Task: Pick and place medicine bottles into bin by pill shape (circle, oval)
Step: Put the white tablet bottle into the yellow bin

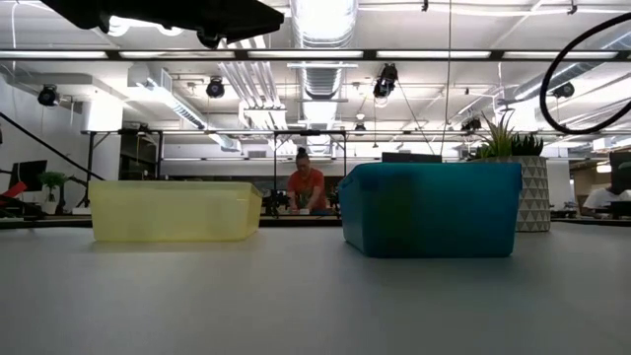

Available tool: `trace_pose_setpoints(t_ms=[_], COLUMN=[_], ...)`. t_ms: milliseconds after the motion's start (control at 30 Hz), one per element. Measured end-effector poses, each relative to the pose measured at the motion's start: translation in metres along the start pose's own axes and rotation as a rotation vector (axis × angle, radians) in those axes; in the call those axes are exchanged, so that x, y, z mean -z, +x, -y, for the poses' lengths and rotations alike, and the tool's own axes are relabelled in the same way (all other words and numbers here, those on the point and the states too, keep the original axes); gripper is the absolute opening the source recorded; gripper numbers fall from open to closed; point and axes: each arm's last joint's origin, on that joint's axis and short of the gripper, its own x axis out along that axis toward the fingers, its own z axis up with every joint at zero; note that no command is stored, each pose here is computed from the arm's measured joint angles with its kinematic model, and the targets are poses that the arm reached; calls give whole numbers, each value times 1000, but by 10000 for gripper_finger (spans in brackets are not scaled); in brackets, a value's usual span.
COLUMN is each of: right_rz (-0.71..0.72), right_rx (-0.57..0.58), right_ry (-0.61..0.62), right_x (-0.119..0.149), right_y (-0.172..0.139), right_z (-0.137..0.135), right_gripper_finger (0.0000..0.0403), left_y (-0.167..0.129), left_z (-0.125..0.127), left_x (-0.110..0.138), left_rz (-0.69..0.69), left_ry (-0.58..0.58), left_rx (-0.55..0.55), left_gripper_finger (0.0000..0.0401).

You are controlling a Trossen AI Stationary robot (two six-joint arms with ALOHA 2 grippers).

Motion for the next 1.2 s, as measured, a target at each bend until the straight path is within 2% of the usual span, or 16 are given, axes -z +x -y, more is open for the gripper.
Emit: trace_pose_setpoints(t_ms=[233, 567, 800, 900, 1200], right_rz=[46, 75, 73, 72, 70], right_rx=[-16, 49, 46, 47, 49], right_ry=[21, 22, 26, 36, 35], right_x=[6, 8, 9, 9, 9], right_y=[3, 25, 30, 30, 30], right_z=[4, -4, -8, -8, -8], right_gripper_finger=[272, 272, 269, 249, 135], left_y=[0, 0, 0, 0, 0], left_z=[0, 0, 0, 0, 0], left_x=[1, 1, 1, 1, 1], left_rz=[-10, -10, -12, -12, -11], left_ry=[3, 3, 3, 3, 4], left_rx=[3, 3, 3, 3, 3], left_gripper_finger=[157, 157, 157, 157, 157])
